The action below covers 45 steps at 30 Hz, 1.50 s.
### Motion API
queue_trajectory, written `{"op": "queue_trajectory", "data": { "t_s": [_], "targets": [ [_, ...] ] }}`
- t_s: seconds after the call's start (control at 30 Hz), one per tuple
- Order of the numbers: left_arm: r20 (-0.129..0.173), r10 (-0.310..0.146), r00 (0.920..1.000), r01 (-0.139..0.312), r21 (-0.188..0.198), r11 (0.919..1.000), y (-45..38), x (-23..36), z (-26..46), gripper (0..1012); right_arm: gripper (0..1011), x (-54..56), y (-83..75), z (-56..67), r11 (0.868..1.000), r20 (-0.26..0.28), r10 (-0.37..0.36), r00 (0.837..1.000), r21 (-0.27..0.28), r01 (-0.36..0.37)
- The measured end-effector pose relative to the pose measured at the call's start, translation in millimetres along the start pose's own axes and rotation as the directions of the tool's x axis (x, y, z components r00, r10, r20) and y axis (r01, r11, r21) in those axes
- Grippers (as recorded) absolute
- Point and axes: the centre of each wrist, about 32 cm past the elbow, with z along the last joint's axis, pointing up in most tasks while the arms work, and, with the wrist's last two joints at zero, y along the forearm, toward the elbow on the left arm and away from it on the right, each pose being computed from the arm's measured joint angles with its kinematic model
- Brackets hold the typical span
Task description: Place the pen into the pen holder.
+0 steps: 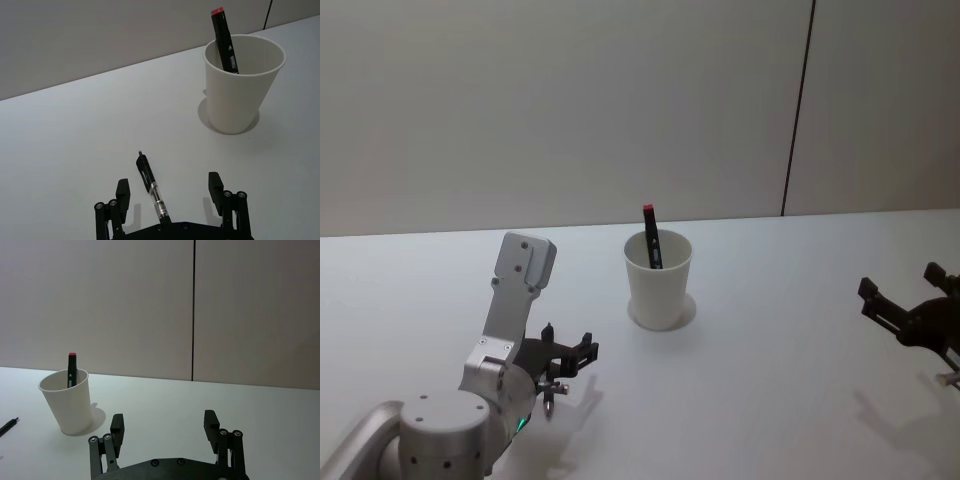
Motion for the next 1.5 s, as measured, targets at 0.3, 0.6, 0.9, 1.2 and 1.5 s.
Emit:
{"op": "queue_trajectory", "data": {
  "t_s": [0.3, 0.6, 0.9, 1.2, 1.5],
  "targets": [
    [-0.018, 0.025, 0.9995, -0.024, 0.033, 0.9991, -4.3, -0.7, -1.7, 1000, 1002, 0.0, 0.0, 0.0, 1.0, 0.0, 0.0, 1.0, 0.0, 0.0],
    [-0.042, 0.052, 0.9977, -0.05, 0.06, 0.997, -9.2, -1.7, -4.4, 1000, 1002, 0.0, 0.0, 0.0, 1.0, 0.0, 0.0, 1.0, 0.0, 0.0],
    [-0.064, 0.069, 0.9956, -0.063, 0.088, 0.9941, -14.6, -2.7, -6.8, 1000, 1001, 0.0, 0.0, 0.0, 1.0, 0.0, 0.0, 1.0, 0.0, 0.0],
    [-0.08, 0.073, 0.9941, -0.064, 0.109, 0.992, -19.2, -4.3, -7.2, 967, 1002, 0.0, 0.0, 0.0, 1.0, 0.0, 0.0, 1.0, 0.0, 0.0],
    [-0.083, 0.074, 0.9938, -0.062, 0.139, 0.9884, -22.5, -5.8, -6.0, 746, 1001, 0.0, 0.0, 0.0, 1.0, 0.0, 0.0, 1.0, 0.0, 0.0]
  ]
}}
